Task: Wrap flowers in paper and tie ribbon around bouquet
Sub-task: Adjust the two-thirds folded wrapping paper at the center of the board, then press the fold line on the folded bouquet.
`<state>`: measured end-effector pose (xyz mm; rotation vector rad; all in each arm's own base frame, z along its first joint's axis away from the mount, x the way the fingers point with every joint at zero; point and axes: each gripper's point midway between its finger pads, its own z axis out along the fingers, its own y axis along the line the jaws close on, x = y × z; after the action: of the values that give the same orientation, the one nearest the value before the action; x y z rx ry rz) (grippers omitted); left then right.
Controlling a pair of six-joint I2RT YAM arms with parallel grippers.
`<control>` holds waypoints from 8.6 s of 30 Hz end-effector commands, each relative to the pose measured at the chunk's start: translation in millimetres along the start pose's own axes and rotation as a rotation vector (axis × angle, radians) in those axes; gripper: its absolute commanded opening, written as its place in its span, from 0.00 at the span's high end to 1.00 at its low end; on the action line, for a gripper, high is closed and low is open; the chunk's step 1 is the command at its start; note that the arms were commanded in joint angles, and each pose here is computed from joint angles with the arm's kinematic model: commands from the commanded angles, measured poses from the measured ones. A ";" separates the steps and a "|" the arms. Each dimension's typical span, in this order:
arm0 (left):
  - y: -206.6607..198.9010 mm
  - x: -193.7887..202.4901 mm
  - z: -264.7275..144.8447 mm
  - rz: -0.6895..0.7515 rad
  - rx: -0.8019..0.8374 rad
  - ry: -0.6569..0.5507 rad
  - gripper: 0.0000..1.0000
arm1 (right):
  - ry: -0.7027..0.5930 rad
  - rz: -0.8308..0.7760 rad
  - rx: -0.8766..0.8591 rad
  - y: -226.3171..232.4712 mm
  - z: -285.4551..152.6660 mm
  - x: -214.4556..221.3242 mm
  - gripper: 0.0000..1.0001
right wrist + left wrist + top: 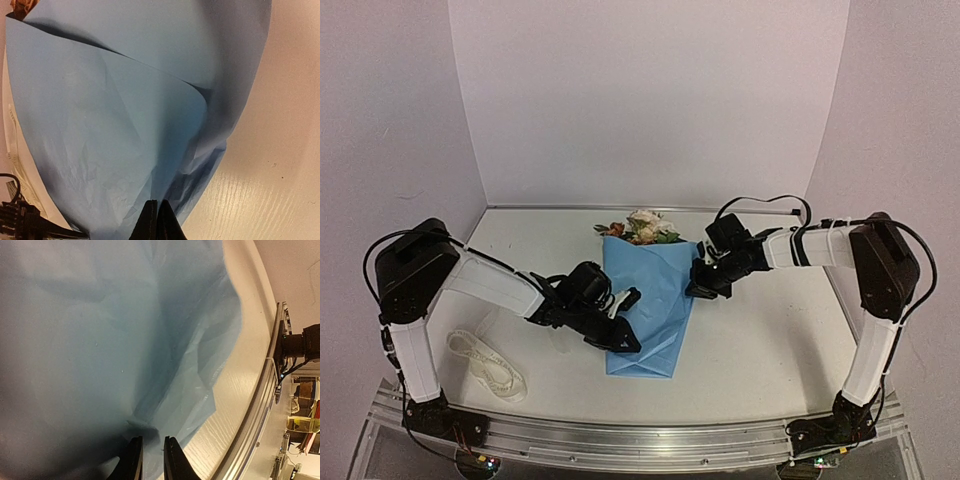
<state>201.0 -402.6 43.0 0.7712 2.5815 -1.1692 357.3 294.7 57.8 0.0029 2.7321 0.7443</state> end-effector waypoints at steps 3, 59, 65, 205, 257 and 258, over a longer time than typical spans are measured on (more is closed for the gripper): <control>8.7 5.4 20.9 -0.042 0.018 0.040 0.86 | -0.063 -0.017 0.012 -1.1 -3.0 -16.4 1.00; -5.6 37.5 2.2 0.053 0.084 0.092 0.94 | 0.216 -0.027 -0.078 62.2 14.9 127.7 0.86; -6.8 35.9 0.8 0.057 0.081 0.092 0.93 | 0.167 -0.051 -0.051 49.3 4.6 128.7 0.86; 137.9 -86.3 -13.4 -0.467 -0.120 -0.144 0.71 | 0.193 0.051 -0.013 -25.4 61.6 184.1 0.94; 21.9 -96.2 -35.0 -0.360 0.123 -0.207 0.69 | 0.188 0.076 -0.047 -4.1 58.0 172.0 0.94; 21.5 -89.9 -30.2 -0.365 0.124 -0.197 0.69 | 0.188 0.075 -0.045 -4.9 58.3 172.5 0.94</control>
<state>288.9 -390.8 77.5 0.2357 2.6396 -1.3594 230.6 374.3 6.4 -0.0543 2.7093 1.1385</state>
